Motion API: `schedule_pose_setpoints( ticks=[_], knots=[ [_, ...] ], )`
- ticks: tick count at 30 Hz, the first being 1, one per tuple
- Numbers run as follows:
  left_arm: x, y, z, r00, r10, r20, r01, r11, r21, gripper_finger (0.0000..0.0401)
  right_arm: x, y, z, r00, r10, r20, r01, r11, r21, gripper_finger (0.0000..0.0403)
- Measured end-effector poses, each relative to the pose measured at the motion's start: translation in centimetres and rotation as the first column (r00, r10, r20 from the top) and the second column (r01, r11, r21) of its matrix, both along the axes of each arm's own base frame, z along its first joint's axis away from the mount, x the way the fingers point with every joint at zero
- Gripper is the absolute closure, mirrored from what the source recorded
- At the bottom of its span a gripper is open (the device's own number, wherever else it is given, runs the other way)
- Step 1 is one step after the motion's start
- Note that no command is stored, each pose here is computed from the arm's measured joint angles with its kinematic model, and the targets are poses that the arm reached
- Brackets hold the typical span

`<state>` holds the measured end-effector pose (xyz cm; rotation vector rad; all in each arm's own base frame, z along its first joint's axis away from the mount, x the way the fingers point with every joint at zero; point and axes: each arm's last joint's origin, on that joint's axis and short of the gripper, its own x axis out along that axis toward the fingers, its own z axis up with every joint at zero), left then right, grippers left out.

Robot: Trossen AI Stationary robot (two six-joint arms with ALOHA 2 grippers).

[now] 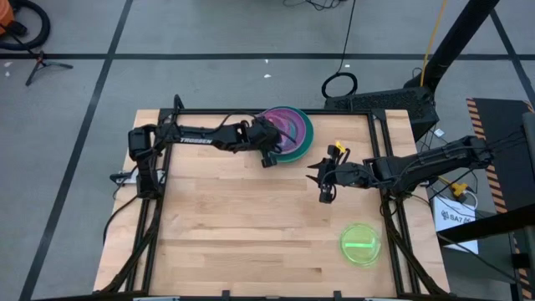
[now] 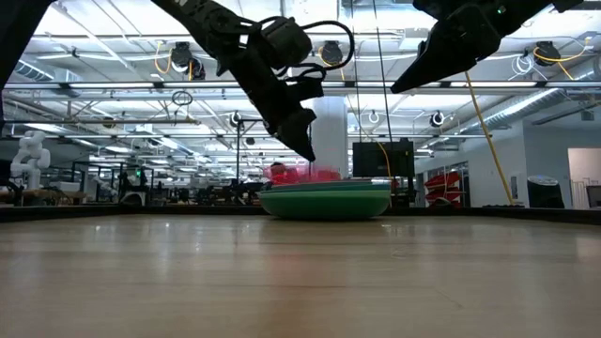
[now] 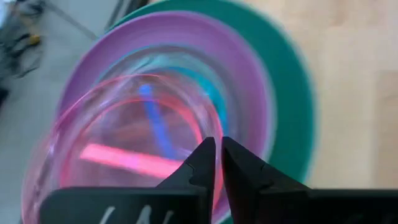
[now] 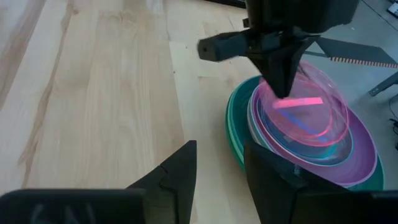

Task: Stack plastic plates
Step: Stack the pink plate on the blue plate

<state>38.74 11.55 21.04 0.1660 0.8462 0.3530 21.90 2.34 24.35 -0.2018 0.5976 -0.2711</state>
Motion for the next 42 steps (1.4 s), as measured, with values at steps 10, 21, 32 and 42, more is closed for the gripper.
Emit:
schedule_pose_setpoints(
  ticks=[10,21,32,42],
  knots=[
    [0.1,-1.3,0.4,0.998,-0.048,0.034,0.051,0.994,-0.095,0.0344,0.0,0.0,0.0,1.000,-0.017,0.009,0.017,1.000,0.025,0.0275],
    [-1.7,-3.9,1.7,0.991,0.074,-0.111,-0.071,0.997,0.031,0.0343,-0.1,0.0,-0.2,0.999,-0.046,0.009,0.046,0.996,0.071,0.0275],
    [-9.2,-7.8,3.0,0.993,0.061,0.103,-0.065,0.997,0.044,0.0343,1.3,0.0,-1.6,0.995,-0.094,-0.019,0.095,0.990,0.105,0.0275],
    [-14.8,-9.2,3.5,0.955,-0.008,0.298,-0.020,0.996,0.089,0.0343,4.7,-3.0,-2.9,0.985,-0.154,0.080,0.149,0.986,0.069,0.0275]
  ],
)
